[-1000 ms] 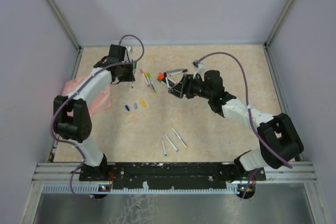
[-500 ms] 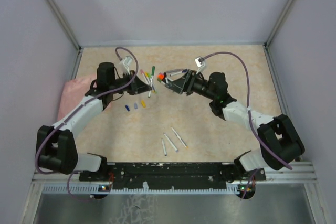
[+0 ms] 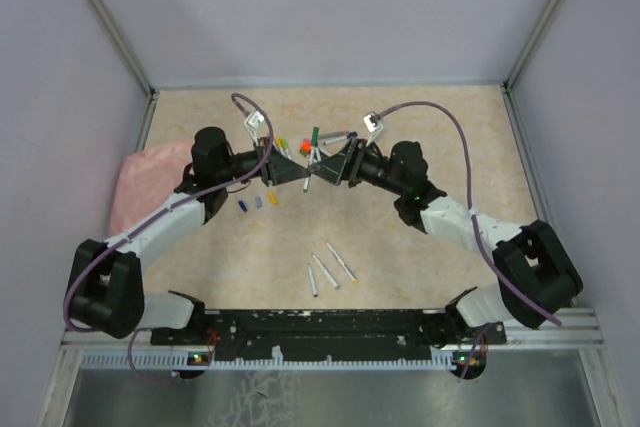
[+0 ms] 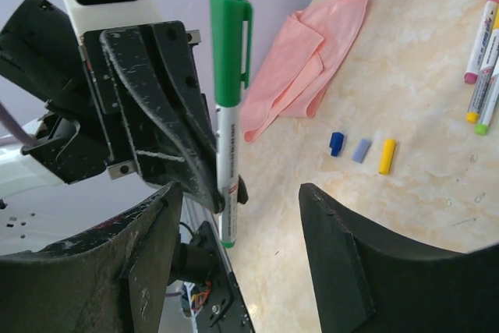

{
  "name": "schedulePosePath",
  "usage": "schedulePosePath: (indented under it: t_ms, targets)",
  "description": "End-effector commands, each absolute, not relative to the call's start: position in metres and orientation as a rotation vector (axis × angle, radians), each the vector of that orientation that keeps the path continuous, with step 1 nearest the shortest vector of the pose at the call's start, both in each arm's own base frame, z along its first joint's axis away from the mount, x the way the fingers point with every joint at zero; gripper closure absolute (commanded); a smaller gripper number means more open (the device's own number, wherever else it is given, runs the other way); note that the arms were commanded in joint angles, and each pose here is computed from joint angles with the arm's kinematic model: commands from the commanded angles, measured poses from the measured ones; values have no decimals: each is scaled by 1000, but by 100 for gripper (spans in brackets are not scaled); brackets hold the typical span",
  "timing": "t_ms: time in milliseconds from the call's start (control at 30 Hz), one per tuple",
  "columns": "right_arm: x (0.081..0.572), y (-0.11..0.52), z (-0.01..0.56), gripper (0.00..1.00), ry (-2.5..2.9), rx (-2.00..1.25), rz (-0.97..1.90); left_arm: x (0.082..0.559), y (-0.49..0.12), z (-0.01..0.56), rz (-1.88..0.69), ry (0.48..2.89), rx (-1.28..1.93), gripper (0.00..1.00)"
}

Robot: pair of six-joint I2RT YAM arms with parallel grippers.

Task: Open the pen caps
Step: Pick up the pen from the center of the board.

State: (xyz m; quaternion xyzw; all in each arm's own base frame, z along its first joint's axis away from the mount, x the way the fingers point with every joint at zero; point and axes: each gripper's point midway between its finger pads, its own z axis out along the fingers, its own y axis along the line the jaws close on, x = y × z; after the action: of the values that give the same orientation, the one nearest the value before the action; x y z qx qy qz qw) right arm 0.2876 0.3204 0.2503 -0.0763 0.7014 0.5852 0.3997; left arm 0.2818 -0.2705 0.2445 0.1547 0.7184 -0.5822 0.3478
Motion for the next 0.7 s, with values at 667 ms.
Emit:
schedulePosePath:
  t_ms: [667]
  targets:
    - [304, 327, 305, 50, 1603, -153, 1523, 269, -288, 256, -1583, 1786, 496, 100]
